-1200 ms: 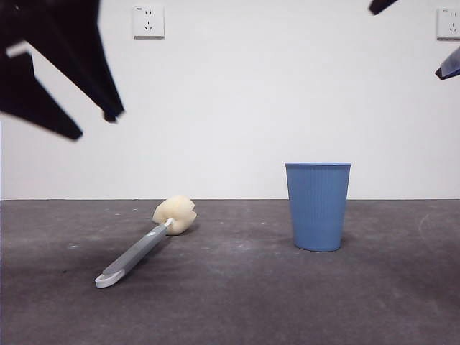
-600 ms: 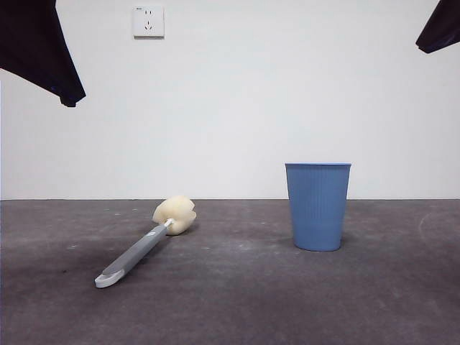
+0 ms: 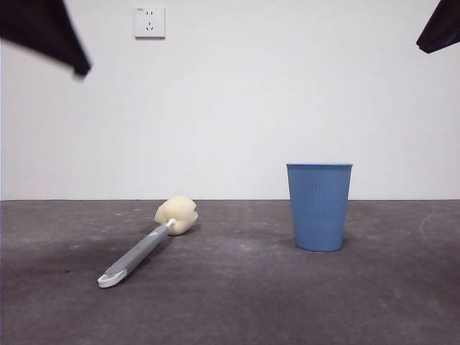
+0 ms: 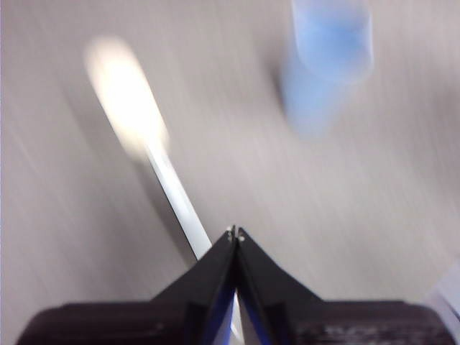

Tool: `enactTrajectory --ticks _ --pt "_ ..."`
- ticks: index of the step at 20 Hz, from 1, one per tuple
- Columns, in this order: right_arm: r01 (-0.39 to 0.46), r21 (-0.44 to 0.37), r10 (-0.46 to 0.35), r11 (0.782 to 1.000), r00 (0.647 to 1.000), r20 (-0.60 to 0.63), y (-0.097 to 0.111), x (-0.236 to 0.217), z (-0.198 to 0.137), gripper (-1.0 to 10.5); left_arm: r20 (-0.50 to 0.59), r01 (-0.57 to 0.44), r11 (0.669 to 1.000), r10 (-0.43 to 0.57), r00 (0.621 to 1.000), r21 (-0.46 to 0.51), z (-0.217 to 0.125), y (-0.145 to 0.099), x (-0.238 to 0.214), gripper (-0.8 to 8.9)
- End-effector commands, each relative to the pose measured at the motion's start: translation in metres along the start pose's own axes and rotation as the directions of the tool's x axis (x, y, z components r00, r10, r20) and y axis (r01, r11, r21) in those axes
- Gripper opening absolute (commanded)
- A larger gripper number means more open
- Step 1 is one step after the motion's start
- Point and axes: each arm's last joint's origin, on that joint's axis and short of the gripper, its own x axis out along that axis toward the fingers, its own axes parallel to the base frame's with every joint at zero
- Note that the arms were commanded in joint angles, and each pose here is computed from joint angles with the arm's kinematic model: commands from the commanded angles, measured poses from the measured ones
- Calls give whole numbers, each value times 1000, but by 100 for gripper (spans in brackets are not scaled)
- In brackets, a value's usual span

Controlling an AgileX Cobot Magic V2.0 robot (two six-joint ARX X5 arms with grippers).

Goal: Pick up the cup brush,pick up the cup,insert the brush into the cup,clean the cup,put the cup brush back,put the cup back to the fixed position on the table

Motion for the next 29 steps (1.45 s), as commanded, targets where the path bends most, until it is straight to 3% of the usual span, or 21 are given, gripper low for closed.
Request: enactTrajectory --ticks 1,3,6,10,13,19,29 --pt "-5 1 5 1000 1000 7 1 -1 1 1 240 -61 982 17 971 177 17 13 -14 -3" --pt "-4 1 4 1000 1000 7 1 -1 1 1 416 -172 977 106 903 124 19 30 -34 -3" --pt "-5 1 5 1000 1000 7 1 -1 1 1 534 -321 946 255 806 34 0 49 -56 -3" --pt "-5 1 5 1000 1000 7 1 -1 1 1 538 -469 881 429 726 -70 -49 60 -64 -3" --pt "-5 1 5 1000 1000 7 1 -1 1 1 543 -507 852 489 683 -129 -94 64 -52 -3" --pt "-5 1 5 1000 1000 7 1 -1 1 1 478 -485 844 532 699 -230 -151 72 -21 -3" --pt "-5 1 5 1000 1000 7 1 -1 1 1 350 -455 847 530 773 -276 -180 72 -4 -3"
